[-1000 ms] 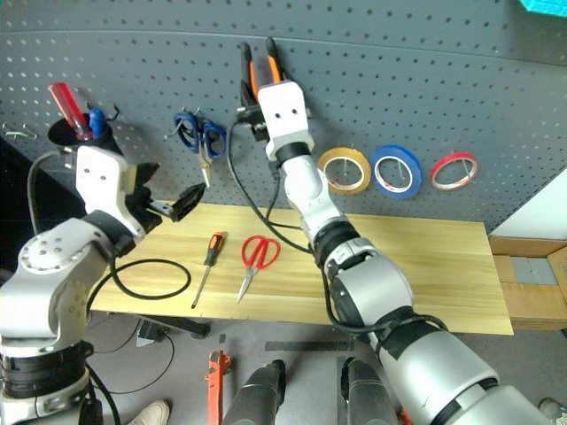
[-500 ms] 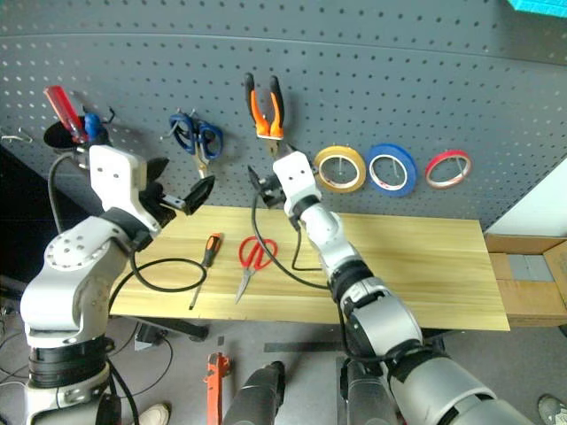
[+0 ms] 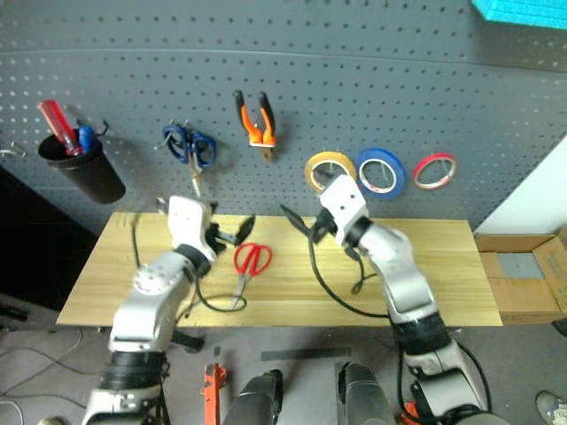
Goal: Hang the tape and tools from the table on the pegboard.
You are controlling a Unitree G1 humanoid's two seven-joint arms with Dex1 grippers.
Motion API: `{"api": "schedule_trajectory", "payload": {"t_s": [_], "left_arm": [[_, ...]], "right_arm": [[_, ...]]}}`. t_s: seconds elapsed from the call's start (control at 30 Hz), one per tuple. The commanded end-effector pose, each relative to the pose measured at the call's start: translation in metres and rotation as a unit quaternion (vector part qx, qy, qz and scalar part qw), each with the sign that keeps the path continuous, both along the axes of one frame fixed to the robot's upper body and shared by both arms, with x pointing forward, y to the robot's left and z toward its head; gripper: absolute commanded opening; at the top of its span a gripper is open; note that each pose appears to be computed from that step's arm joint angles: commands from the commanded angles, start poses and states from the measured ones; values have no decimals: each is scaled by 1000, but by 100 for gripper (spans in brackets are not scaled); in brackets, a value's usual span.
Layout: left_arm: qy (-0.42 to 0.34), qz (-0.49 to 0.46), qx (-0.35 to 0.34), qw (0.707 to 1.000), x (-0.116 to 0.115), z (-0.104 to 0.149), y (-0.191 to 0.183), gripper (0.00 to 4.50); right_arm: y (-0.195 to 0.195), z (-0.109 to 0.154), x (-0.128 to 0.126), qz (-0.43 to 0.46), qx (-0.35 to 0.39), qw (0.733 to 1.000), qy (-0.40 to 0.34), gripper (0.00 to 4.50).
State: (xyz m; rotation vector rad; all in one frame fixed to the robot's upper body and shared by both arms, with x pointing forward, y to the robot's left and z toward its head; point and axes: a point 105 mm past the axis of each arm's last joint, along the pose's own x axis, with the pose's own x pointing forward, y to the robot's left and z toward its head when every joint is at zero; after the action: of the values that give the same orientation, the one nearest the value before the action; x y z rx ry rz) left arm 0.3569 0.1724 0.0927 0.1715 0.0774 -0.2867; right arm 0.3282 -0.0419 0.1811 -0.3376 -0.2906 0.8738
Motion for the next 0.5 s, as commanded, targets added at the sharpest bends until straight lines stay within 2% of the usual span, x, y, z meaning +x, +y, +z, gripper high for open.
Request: {"api": "schedule_trajectory", "payload": {"t_s": [0.03, 0.1, 0.23, 0.33, 0.5], "left_arm": [[43, 31, 37, 998, -8, -44, 5, 450], [64, 60, 32, 996, -12, -61, 8, 450], [108, 112, 11, 988, -23, -83, 17, 450], [126, 113, 22, 985, -29, -96, 16, 450], [133, 146, 34, 980, -32, -102, 24, 450]], "right_arm": [[2, -31, -34, 79, -61, 995, 10, 448], [-3, -44, -40, 87, -72, 993, 28, 448], [3, -53, -49, 124, -82, 988, 50, 448], [3, -61, -46, 131, -93, 985, 57, 448], [8, -67, -44, 151, -97, 982, 58, 448]]}}
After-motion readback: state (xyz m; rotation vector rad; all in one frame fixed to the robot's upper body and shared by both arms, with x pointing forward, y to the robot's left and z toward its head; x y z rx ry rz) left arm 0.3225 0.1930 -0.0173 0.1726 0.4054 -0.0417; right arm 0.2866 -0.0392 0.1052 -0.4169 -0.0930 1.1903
